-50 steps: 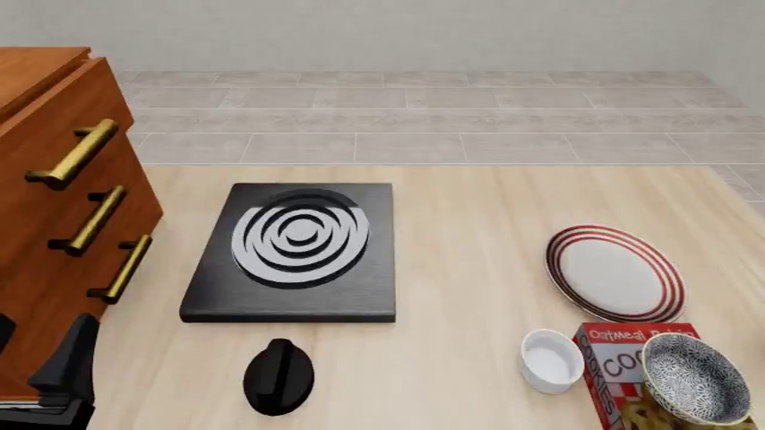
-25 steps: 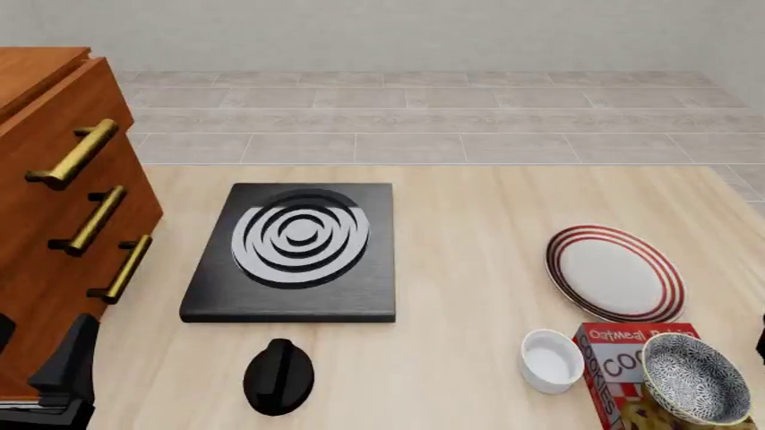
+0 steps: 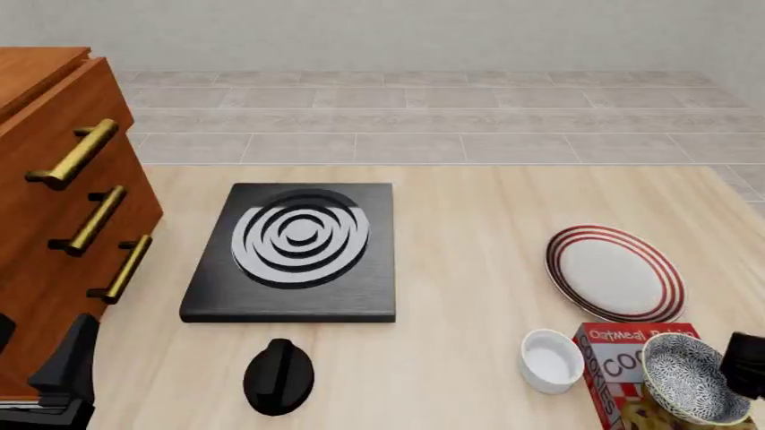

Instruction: Pick the akita bowl on the cookies box and place it on the plate.

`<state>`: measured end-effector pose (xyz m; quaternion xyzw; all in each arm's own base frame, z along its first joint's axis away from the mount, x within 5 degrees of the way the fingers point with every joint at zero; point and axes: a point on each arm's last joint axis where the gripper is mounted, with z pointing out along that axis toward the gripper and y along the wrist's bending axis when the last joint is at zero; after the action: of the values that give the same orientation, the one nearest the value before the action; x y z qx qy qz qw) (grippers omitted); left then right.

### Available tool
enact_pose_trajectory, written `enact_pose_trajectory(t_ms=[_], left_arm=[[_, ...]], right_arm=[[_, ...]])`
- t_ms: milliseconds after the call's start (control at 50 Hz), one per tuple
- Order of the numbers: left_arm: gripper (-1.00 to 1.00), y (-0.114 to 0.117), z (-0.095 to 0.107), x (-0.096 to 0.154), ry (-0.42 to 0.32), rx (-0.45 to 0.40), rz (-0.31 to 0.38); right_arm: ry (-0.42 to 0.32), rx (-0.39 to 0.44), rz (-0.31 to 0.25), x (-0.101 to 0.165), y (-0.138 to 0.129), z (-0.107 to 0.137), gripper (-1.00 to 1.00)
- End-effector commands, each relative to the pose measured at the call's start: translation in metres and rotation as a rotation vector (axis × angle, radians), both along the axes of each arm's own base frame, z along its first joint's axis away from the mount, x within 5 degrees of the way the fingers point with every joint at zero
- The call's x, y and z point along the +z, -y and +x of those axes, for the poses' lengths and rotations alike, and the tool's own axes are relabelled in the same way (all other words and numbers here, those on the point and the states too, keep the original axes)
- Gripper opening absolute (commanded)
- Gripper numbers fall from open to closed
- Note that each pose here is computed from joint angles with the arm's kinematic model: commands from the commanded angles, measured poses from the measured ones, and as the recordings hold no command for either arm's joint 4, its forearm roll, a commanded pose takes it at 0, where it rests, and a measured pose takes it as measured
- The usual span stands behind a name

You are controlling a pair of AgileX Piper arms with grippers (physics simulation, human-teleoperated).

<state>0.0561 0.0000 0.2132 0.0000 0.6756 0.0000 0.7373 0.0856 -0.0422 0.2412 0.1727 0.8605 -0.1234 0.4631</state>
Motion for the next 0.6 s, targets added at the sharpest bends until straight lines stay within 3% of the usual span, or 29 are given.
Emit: enact_pose_trajectory(t_ms=[20,600], left_arm=[[1.00,0.000,0.000,0.000,0.000,0.000,0.000],[1.00,0.000,0.000,0.000,0.000,0.000,0.000]], right_arm=[[-0.025,-0.013,0.015,-0.017,0.003,0.004,1.00],[-0.067,-0.005,0.056,-0.046,0.003,0.009,1.00]])
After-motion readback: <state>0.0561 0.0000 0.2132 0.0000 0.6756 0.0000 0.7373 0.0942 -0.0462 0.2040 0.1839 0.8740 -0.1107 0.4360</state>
